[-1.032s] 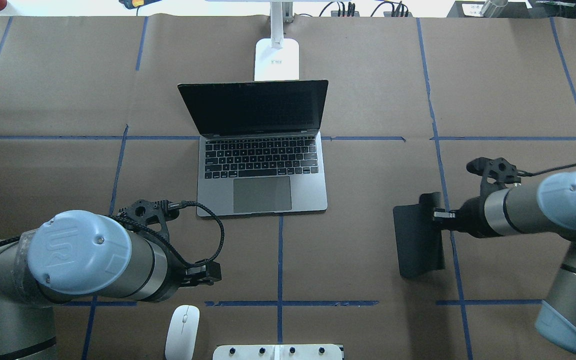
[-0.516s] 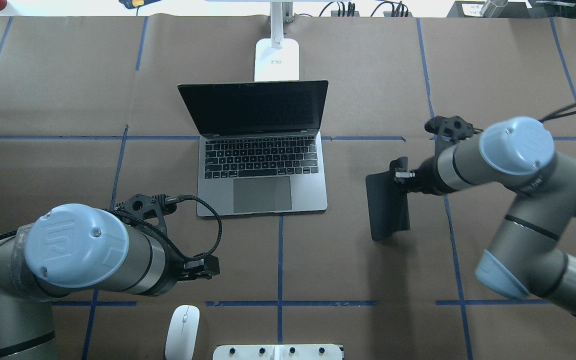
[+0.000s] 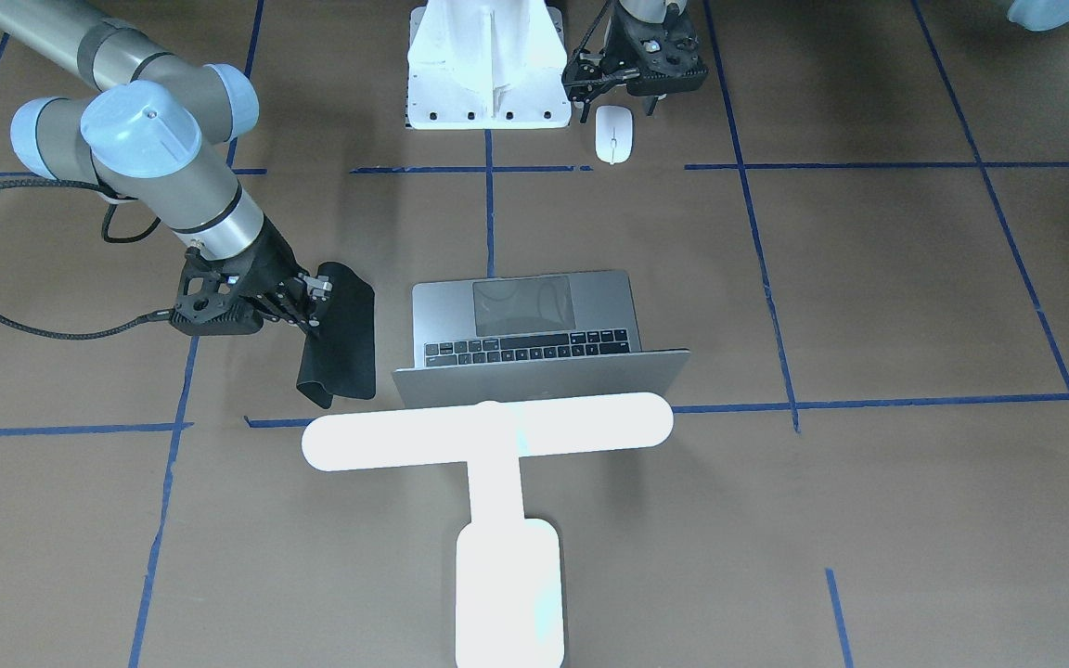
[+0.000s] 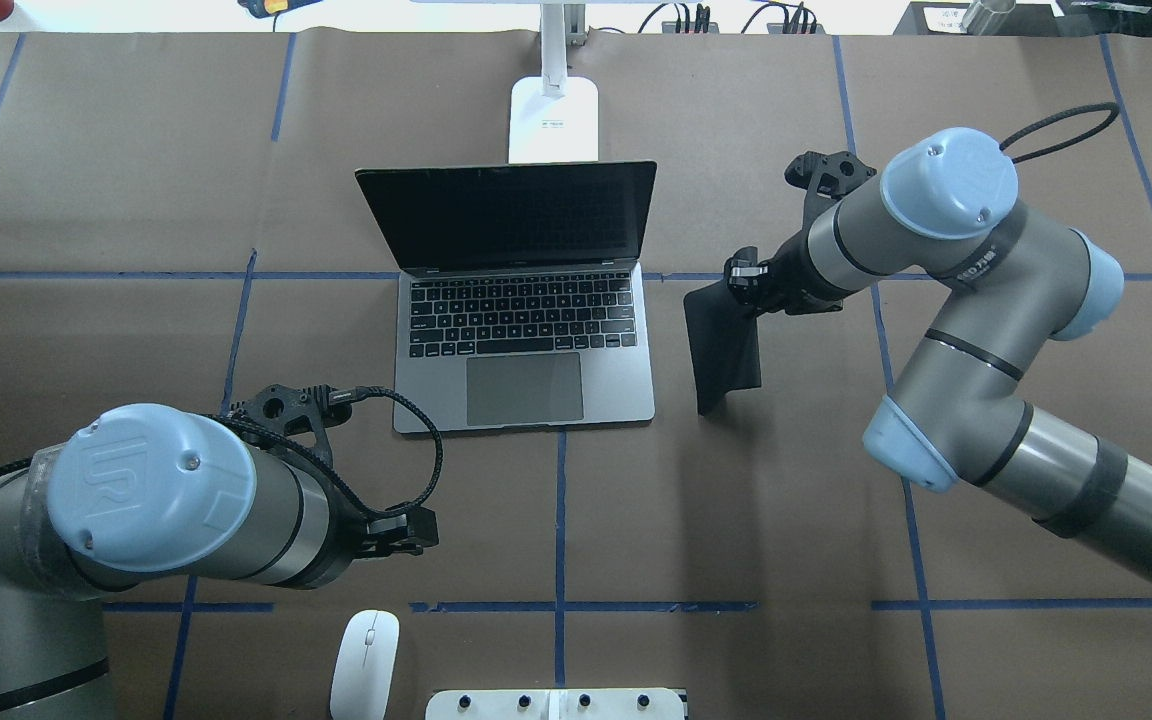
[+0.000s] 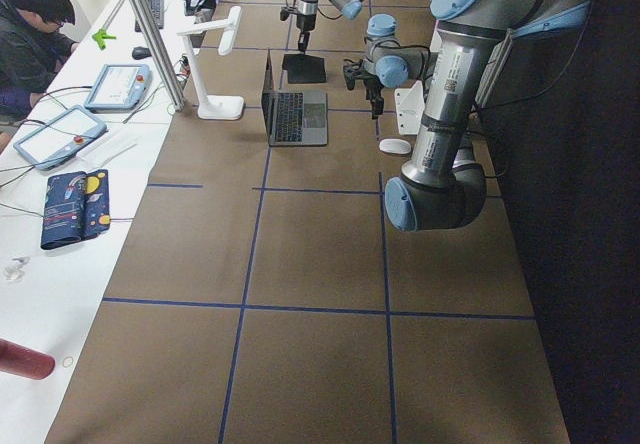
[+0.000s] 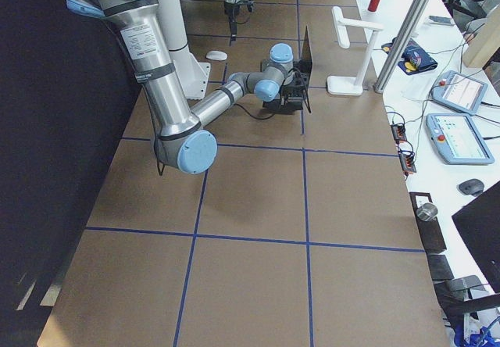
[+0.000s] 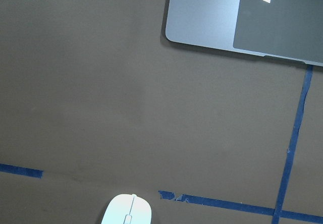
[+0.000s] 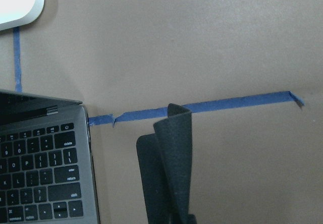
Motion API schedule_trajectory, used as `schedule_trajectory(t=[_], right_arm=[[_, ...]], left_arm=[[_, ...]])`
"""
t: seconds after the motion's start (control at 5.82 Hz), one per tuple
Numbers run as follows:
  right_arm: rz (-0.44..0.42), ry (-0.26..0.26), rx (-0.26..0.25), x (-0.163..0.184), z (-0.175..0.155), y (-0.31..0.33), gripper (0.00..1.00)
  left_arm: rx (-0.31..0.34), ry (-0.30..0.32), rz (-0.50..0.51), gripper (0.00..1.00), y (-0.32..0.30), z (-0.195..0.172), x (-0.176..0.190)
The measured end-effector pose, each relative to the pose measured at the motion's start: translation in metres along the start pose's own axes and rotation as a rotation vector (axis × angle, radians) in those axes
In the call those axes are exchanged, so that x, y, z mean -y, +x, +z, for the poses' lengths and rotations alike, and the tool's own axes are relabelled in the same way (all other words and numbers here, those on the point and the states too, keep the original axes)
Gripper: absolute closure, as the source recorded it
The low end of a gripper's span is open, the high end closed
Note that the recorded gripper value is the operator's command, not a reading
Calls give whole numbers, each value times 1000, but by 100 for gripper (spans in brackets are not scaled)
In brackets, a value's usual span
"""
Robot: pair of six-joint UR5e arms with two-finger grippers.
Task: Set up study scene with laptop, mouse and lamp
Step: 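Carry the black mouse pad with the right gripper beside the laptop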
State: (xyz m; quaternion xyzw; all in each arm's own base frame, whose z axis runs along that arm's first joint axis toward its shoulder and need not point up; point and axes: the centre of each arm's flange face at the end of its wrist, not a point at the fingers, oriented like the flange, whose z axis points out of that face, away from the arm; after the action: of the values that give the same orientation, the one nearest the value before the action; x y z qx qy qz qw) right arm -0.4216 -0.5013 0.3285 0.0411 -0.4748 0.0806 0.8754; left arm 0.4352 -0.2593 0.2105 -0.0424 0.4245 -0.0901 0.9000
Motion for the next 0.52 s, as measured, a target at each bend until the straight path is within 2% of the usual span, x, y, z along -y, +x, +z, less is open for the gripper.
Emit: schedule_trajectory(t=[0.17,0.34,0.52], right_arm=[[-29,-20,-5,5,5,3,99],[-41,-49,-3,5,8,6,86],[-43,-68,-3,4,9,9,35]], left_arm=[[0,1,0,0,0,0,1],[0,2,-1,0,0,0,1],[0,2,-1,0,0,-1,1]])
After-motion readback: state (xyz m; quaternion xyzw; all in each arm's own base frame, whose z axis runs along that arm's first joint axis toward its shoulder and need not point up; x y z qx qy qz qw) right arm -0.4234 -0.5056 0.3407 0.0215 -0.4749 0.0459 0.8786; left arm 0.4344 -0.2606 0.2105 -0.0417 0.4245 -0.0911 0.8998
